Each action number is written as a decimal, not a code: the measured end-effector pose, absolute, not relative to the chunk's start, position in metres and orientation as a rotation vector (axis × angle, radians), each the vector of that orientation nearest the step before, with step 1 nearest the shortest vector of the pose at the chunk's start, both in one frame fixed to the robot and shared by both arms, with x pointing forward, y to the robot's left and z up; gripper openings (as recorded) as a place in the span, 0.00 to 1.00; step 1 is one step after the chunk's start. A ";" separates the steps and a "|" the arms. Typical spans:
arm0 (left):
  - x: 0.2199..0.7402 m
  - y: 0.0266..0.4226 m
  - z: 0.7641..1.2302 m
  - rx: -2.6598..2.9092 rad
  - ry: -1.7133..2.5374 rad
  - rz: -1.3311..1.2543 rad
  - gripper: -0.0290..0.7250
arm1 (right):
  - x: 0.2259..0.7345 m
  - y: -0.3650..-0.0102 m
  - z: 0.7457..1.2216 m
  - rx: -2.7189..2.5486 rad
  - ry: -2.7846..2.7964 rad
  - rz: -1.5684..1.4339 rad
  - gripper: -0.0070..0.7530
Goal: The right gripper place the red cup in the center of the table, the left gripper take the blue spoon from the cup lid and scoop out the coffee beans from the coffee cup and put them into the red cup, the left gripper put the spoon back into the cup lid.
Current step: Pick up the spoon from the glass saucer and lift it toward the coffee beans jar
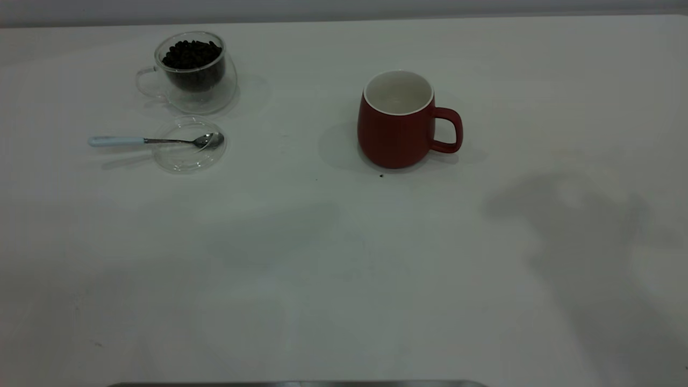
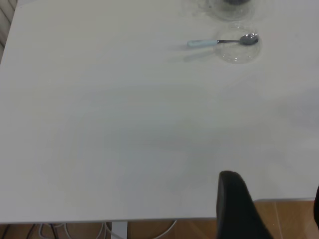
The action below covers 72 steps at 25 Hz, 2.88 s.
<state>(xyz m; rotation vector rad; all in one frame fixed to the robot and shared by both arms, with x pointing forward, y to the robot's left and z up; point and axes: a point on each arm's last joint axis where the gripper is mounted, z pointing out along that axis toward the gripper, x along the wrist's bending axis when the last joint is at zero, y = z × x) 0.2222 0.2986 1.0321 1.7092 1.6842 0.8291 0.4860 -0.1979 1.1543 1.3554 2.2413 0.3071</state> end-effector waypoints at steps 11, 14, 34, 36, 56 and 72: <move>0.222 0.299 1.032 1.709 1.684 0.829 0.61 | 0.359 -0.259 1.160 1.449 2.100 0.596 0.64; 0.222 0.299 1.032 1.709 1.684 0.829 0.61 | 0.329 -0.275 1.148 1.435 2.068 0.652 0.64; 0.222 0.299 1.032 1.708 1.683 0.830 0.61 | 0.218 -0.320 1.057 1.543 1.647 0.883 0.64; 0.222 0.299 1.032 1.708 1.684 0.830 0.61 | 0.218 -0.318 1.056 1.575 1.615 0.858 0.64; 0.222 0.299 1.032 1.708 1.684 0.830 0.61 | 0.220 -0.305 1.052 1.518 1.684 0.876 0.64; 0.222 0.299 1.032 1.708 1.684 0.830 0.61 | 0.231 -0.297 1.038 1.428 1.774 0.905 0.64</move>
